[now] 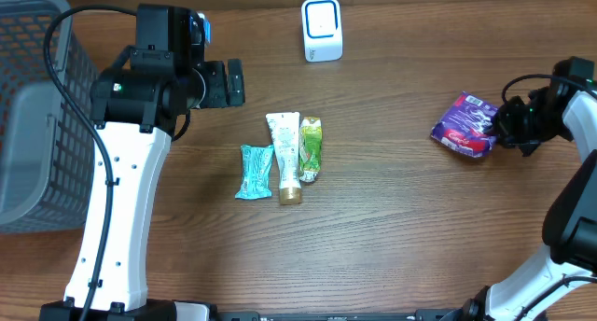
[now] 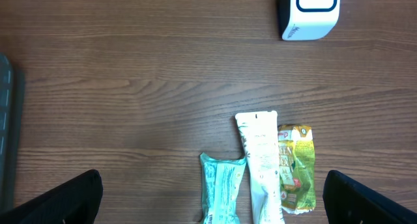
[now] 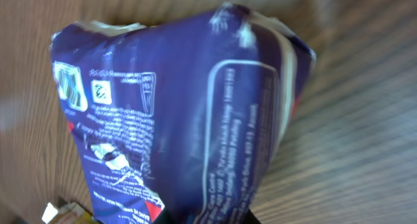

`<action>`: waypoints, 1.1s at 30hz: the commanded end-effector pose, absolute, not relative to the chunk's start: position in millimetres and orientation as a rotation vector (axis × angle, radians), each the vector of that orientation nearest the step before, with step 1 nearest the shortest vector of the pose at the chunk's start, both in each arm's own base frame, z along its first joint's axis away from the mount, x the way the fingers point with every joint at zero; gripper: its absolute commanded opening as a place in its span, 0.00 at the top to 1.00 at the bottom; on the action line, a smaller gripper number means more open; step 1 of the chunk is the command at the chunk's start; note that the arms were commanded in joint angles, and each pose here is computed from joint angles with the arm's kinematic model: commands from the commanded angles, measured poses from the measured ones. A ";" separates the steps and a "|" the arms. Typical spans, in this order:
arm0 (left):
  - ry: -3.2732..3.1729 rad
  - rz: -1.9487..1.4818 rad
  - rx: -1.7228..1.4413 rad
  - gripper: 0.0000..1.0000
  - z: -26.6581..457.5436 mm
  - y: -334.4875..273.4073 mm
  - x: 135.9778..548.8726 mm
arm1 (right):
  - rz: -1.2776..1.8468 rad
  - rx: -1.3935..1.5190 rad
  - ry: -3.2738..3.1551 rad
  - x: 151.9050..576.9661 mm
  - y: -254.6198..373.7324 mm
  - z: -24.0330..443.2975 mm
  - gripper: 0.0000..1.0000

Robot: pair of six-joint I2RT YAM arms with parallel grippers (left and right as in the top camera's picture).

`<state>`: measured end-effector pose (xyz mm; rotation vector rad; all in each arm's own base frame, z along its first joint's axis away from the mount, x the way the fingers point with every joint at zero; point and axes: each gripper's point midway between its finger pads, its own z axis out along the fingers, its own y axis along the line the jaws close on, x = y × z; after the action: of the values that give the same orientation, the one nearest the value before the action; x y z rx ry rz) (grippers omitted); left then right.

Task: Scan the item barcode
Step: 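Carry the purple pack right and set it down at the table's right, then move the right gripper to the green tea pouch and grasp it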

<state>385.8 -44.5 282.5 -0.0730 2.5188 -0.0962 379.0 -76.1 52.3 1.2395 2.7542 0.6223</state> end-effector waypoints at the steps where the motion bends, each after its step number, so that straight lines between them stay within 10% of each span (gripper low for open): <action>1: 2.523 -0.078 -0.048 0.00 280.7 -43.4 386.0 | 0.574 1.228 2.750 373.9 -83.1 61.1 0.55; 4: 2.523 -0.078 -0.048 0.00 280.7 -43.4 386.0 | 0.561 1.135 2.777 371.1 -79.1 71.5 0.10; 6: 2.523 -0.079 -0.048 0.00 280.7 -43.5 386.0 | 0.525 1.114 2.781 368.7 -79.9 81.6 0.02; 19: 2.523 -0.079 -0.048 0.00 280.7 -43.5 386.0 | 0.669 0.461 2.759 385.0 42.7 173.5 0.04; 33: 2.523 -0.079 -0.048 0.00 280.7 -43.5 386.0 | 0.564 -0.130 2.848 367.5 238.9 114.9 0.27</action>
<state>385.8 -44.5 282.5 -0.0730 2.5188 -0.0962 370.9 229.8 132.8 -0.1259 2.8252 0.6789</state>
